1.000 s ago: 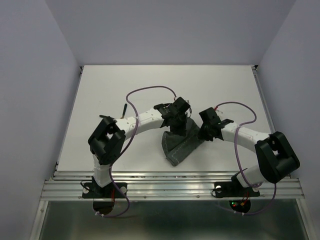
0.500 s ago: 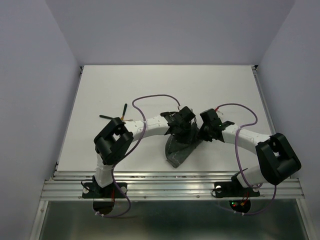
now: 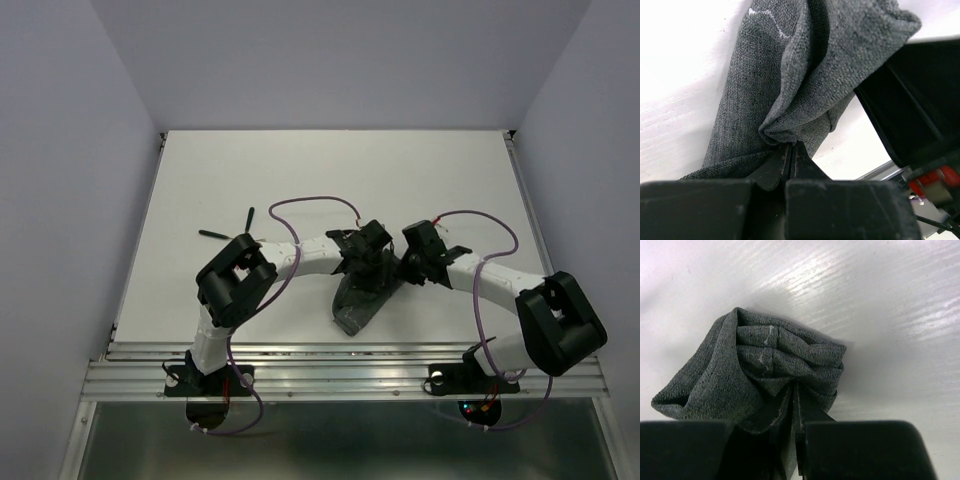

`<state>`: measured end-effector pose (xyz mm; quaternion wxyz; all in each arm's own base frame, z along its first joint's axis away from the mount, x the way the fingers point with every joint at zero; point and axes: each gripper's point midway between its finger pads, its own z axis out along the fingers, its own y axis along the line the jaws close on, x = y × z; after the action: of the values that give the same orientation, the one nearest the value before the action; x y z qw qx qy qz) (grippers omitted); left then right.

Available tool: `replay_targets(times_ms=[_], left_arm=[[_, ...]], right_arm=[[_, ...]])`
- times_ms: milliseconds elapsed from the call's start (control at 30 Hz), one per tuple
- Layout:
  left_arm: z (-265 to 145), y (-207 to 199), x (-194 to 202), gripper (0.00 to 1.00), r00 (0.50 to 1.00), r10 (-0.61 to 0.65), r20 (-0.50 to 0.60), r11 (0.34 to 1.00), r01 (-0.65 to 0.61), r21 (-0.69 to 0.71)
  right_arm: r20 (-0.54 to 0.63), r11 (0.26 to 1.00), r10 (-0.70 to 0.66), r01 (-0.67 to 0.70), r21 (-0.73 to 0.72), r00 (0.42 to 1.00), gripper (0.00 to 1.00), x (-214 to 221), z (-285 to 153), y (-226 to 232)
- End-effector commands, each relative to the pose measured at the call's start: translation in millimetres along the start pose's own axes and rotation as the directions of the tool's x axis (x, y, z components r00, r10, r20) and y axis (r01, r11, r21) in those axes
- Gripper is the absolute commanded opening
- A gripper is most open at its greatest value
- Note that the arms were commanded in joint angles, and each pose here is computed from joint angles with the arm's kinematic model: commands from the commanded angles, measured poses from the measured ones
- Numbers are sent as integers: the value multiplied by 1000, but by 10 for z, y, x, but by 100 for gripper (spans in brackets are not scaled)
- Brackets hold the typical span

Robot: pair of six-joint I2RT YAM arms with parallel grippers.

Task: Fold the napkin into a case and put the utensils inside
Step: Fold the 2/3-rectangle-folded napkin at the center of the board.

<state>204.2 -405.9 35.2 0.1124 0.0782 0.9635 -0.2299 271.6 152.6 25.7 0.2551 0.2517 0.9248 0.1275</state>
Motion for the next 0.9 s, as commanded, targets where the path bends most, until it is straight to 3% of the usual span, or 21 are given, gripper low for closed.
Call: replay_targets(times_ms=[0, 67, 267, 367, 500, 867], left_arm=[[112, 143, 91, 0, 1000, -6, -6, 999, 6, -44], [114, 147, 93, 0, 1000, -9, 0, 999, 9, -41], [90, 111, 78, 0, 1000, -4, 19, 1000, 4, -7], [48, 72, 47, 0, 999, 6, 42, 1000, -7, 19], [-31, 18, 10, 0, 997, 12, 79, 998, -17, 61], [-172, -79, -45, 0, 990, 18, 138, 990, -37, 134]], right_arm=[[-7, 1000, 11, -12, -21, 1000, 13, 42, -162, -27], [32, 997, 21, -19, -73, 999, 17, -66, -282, 84], [55, 988, 21, -12, -154, 998, 48, -158, -455, 250], [46, 983, 14, -5, -185, 999, 57, -147, -471, 310], [27, 980, -4, 9, -201, 1000, 62, -121, -447, 361], [23, 965, -61, 65, -255, 998, 65, -173, -465, 562]])
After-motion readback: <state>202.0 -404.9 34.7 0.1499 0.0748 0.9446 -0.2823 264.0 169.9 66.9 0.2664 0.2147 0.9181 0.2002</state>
